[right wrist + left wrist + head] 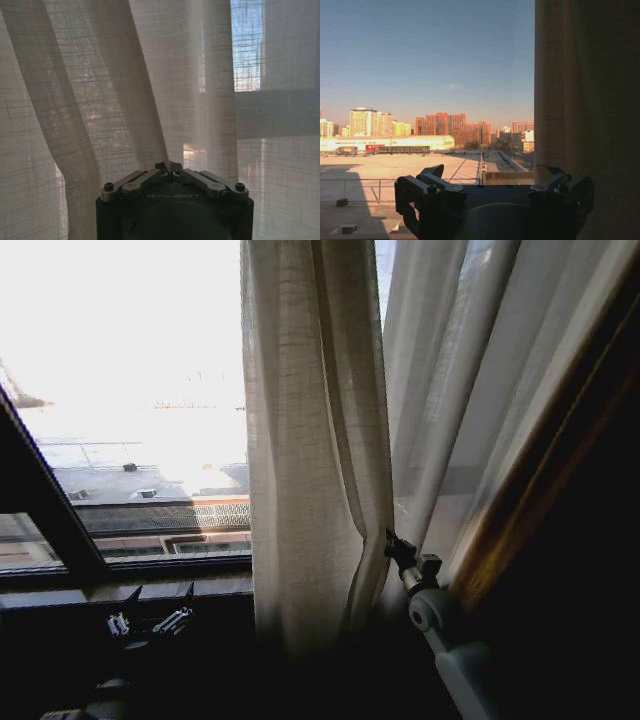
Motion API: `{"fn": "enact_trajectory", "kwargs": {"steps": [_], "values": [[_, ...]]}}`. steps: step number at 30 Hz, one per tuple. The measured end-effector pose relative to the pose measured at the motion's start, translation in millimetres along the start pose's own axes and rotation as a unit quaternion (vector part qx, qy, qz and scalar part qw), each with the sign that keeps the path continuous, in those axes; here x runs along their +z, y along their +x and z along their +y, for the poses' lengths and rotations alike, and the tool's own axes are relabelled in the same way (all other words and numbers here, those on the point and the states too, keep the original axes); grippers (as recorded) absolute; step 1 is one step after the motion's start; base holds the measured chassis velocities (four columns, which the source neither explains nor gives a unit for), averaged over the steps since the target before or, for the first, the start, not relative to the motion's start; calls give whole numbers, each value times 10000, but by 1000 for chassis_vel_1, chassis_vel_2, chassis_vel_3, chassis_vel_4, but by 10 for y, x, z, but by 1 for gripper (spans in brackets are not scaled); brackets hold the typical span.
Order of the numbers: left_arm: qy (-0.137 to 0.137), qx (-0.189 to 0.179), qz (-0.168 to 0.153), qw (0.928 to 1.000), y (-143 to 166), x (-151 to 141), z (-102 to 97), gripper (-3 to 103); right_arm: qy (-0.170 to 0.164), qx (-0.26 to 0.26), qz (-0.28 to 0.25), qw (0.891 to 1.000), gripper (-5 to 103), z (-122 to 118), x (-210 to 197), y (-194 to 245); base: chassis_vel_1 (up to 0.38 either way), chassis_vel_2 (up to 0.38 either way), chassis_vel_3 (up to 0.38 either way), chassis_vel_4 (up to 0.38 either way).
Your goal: Open the curtains by pulling them apart, changing their state from closed to fully open.
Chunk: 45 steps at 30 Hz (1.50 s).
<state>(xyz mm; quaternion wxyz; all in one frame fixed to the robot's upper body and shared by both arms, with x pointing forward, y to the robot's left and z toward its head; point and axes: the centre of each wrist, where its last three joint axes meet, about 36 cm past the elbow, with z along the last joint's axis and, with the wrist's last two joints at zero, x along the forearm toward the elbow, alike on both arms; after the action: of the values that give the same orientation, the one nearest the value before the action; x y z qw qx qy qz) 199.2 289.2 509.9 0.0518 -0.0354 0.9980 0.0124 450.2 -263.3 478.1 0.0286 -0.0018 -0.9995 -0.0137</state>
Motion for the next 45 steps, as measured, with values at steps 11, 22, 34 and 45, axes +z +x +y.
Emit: {"fn": "enact_trajectory", "kwargs": {"steps": [11, 22, 34, 45], "values": [[6, 5, -10, 10000, -5, 0, -4, 100, 28, 20, 7, 10000, 0, -27, 2, 18, -355, -369, 348, 357], [7, 0, -1, 10000, -3, 15, 0, 100, -18, 15, 0, 10000, 0, -7, 50, 19, -346, -324, 340, 337], [33, 3, 2, 10000, -36, 52, -2, 100, 24, -55, 79, 10000, 28, -1, 106, 149, -55, -72, 63, 47], [170, -47, 25, 9998, -62, 121, 25, 100, -96, -613, 183, 9979, 65, 403, 33, 928, 10, 9, -12, -14]]}}
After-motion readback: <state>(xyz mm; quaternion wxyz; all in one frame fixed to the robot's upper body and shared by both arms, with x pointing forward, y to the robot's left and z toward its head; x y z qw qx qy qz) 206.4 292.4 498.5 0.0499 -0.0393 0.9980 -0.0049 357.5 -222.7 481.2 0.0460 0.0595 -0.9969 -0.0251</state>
